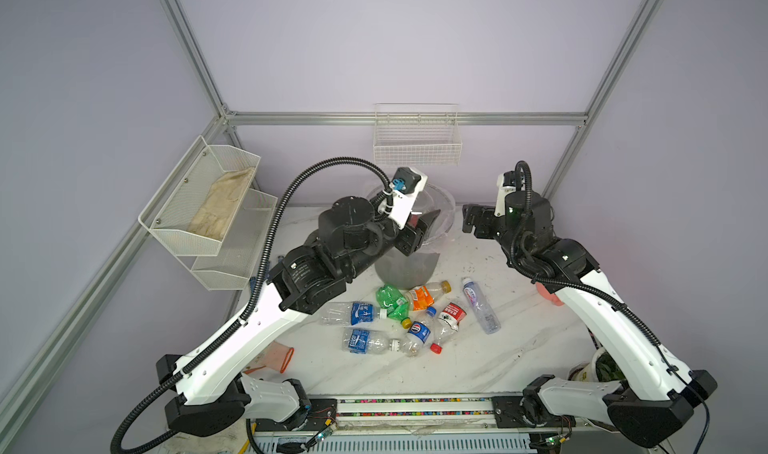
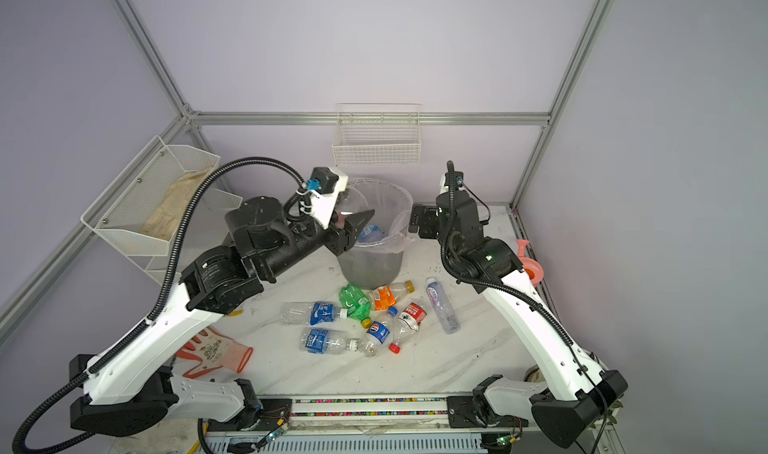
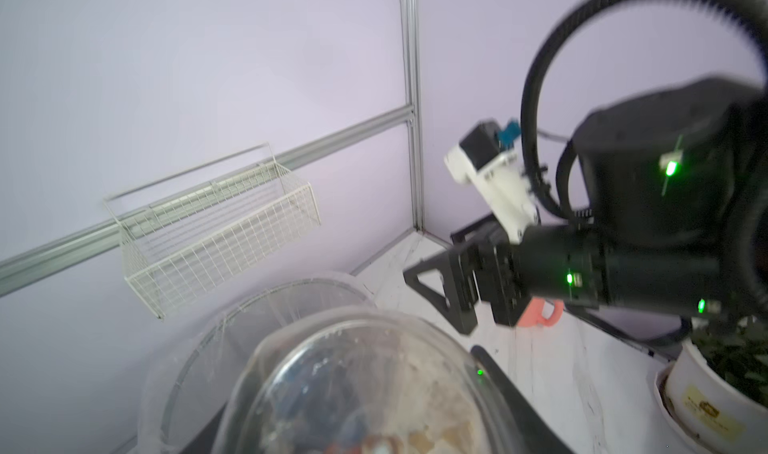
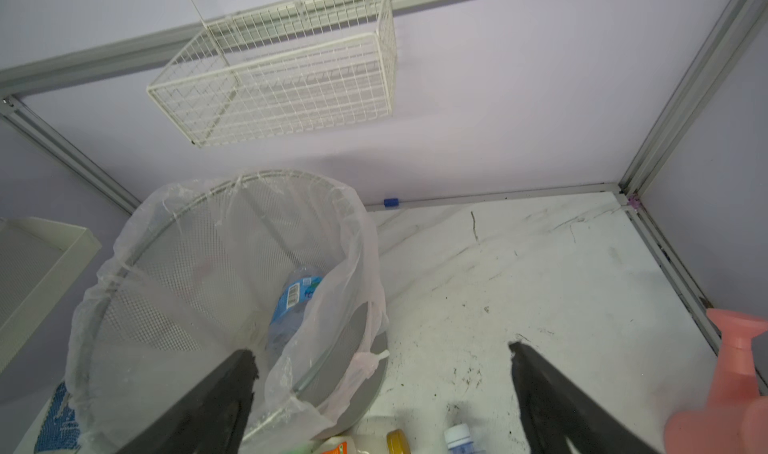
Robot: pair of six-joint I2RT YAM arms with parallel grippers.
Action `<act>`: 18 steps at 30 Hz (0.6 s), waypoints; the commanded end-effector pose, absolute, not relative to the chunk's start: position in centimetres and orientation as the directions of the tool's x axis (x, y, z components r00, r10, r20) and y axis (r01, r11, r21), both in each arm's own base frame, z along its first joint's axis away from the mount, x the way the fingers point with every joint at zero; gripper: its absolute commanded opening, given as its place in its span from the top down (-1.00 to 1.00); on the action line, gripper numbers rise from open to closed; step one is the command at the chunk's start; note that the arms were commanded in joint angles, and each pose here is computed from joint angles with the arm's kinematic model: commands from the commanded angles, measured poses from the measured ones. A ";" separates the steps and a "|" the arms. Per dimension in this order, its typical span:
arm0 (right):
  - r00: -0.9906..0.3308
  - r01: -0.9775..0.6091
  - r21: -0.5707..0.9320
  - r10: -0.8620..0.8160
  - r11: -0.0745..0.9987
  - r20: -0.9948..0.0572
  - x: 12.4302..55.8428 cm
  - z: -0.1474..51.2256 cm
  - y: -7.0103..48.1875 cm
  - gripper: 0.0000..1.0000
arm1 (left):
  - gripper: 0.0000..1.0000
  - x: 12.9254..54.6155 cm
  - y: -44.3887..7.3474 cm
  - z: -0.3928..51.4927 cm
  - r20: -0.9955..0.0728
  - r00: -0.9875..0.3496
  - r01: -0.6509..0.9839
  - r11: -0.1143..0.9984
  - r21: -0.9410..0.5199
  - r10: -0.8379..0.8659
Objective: Throw the plastic bottles in the bin
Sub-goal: 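Lift the clear bottle with the left gripper up over the wastebasket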
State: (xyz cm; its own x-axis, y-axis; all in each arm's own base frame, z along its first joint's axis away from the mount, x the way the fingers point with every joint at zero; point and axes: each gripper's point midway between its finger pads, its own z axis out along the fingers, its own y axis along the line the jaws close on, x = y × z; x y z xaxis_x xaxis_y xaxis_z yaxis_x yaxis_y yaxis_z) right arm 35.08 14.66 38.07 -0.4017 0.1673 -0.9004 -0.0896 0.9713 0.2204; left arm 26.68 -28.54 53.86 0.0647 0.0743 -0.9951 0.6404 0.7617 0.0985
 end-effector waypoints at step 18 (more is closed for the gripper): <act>-0.363 -0.134 0.255 0.192 0.957 -0.912 33.5 38.6 14.4 -0.95 | 1.00 26.9 -24.1 68.0 -0.910 0.345 0.652 0.756 0.058 -0.228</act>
State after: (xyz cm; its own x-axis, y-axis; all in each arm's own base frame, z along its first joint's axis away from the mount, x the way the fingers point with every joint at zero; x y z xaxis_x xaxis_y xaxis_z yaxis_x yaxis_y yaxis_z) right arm 33.38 14.70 37.96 -0.3901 0.1712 -0.9047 -0.1485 0.9580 0.2454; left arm 28.31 -25.72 65.08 0.2789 -0.1499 -0.9486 0.6549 0.7521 0.0737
